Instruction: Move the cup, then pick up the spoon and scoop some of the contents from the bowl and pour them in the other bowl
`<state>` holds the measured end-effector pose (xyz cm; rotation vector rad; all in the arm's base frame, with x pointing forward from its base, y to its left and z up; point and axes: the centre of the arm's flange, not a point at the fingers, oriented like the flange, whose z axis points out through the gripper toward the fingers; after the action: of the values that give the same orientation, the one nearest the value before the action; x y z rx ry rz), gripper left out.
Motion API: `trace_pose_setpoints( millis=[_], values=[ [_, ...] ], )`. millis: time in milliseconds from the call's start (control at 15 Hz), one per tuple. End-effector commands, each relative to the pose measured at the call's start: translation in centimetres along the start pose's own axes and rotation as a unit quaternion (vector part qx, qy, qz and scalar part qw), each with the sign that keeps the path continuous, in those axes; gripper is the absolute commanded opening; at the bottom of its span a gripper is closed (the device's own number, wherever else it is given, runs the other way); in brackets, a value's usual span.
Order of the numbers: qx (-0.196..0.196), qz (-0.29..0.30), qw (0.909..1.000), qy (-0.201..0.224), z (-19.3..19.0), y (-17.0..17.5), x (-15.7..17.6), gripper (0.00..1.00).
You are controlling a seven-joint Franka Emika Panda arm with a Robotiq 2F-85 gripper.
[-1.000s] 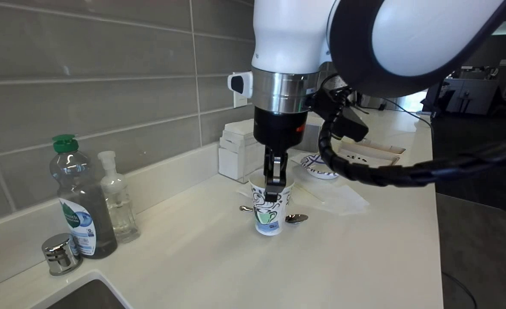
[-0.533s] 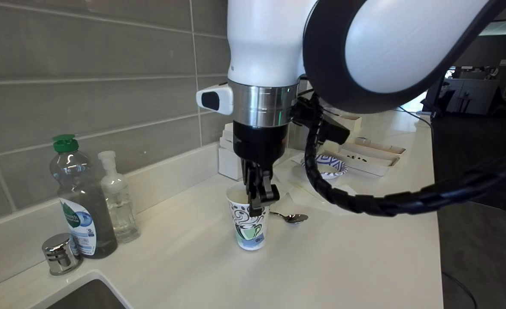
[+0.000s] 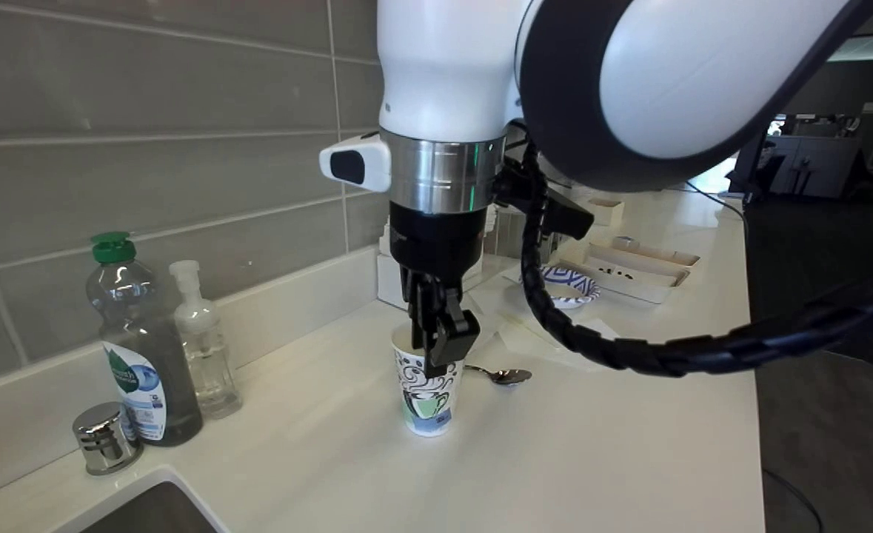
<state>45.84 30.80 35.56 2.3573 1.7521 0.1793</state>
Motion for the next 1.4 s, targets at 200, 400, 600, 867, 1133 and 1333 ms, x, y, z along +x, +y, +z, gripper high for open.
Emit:
trace_pose_setpoints(
  millis=[200, 400, 600, 867, 1133, 1333],
  values=[
    [0.016, 0.138, 0.9903, 0.009, -5.4, 0.5, -3.4, 0.96],
    [0.022, 0.209, 0.9773, 0.024, -6.9, 2.4, -6.0, 1.0],
    [0.034, 0.259, 0.9648, 0.034, -7.5, 5.5, -9.2, 1.0],
    [0.039, 0.31, 0.9493, 0.037, -6.2, 8.9, -12.6, 1.0],
    [0.064, 0.331, 0.9413, 0.013, -3.1, 11.4, -14.6, 1.0],
    [0.1, 0.345, 0.9332, -0.009, -0.3, 12.0, -14.5, 1.0]
  ],
)
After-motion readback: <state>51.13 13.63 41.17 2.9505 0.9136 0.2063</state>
